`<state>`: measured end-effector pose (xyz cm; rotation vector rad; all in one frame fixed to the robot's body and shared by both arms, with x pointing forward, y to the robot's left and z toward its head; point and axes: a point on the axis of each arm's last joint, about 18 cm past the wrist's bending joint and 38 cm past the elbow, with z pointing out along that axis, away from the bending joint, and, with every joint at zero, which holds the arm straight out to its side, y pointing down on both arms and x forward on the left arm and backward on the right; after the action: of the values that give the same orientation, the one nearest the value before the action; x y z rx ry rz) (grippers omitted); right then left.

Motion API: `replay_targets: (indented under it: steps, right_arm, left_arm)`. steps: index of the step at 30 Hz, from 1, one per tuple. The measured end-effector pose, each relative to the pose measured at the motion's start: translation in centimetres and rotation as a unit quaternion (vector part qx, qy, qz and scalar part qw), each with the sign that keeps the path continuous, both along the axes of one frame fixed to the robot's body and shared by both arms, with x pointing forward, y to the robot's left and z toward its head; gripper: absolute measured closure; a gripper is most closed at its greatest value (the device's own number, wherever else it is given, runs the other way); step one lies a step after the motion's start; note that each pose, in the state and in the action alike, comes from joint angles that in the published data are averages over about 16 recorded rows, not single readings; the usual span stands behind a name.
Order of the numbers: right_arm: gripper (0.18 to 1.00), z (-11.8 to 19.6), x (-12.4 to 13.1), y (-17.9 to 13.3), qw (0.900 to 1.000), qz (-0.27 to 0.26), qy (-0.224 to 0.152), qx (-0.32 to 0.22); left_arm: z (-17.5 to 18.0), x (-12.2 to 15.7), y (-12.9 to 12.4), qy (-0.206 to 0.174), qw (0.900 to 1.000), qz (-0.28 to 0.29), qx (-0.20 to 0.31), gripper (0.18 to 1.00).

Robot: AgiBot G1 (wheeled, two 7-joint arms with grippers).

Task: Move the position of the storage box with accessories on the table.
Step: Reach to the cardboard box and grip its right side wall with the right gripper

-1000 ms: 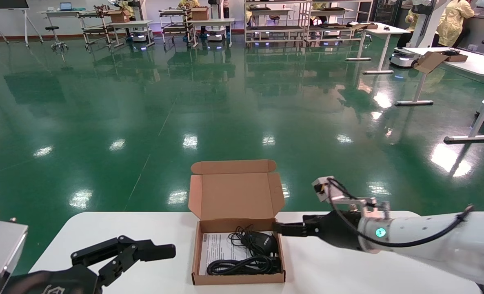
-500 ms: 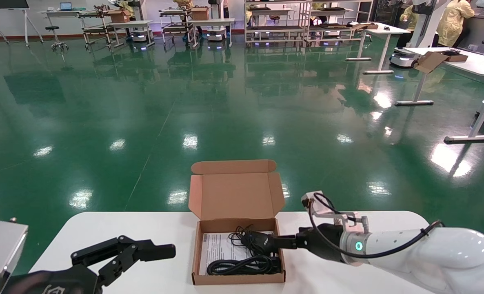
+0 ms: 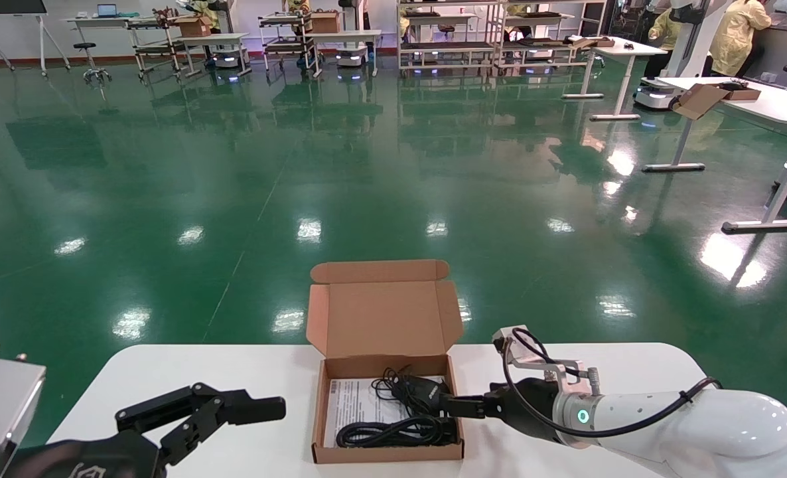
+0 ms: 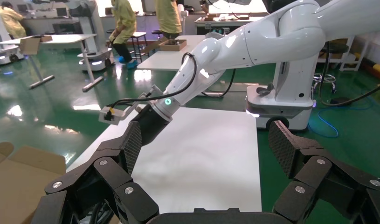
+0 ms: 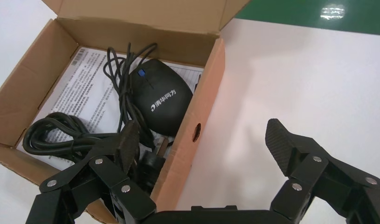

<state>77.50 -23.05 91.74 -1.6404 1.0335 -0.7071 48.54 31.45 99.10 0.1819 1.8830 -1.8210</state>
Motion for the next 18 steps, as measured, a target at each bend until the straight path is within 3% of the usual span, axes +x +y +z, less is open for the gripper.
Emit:
replay_targets:
  steps: [11,18]
  right_arm:
    - [0.225,-0.65,-0.01,-0.12,1.000,-0.004,0.008,0.000]
    - [0.313,-0.87,-0.06,-0.17,1.000,-0.005,0.013,-0.002]
  left_arm:
    - [0.00,0.00,0.00,0.000,1.0000,0.000,0.000,0.184]
    - [0.00,0.00,0.00,0.000,1.0000,0.000,0.000,0.184]
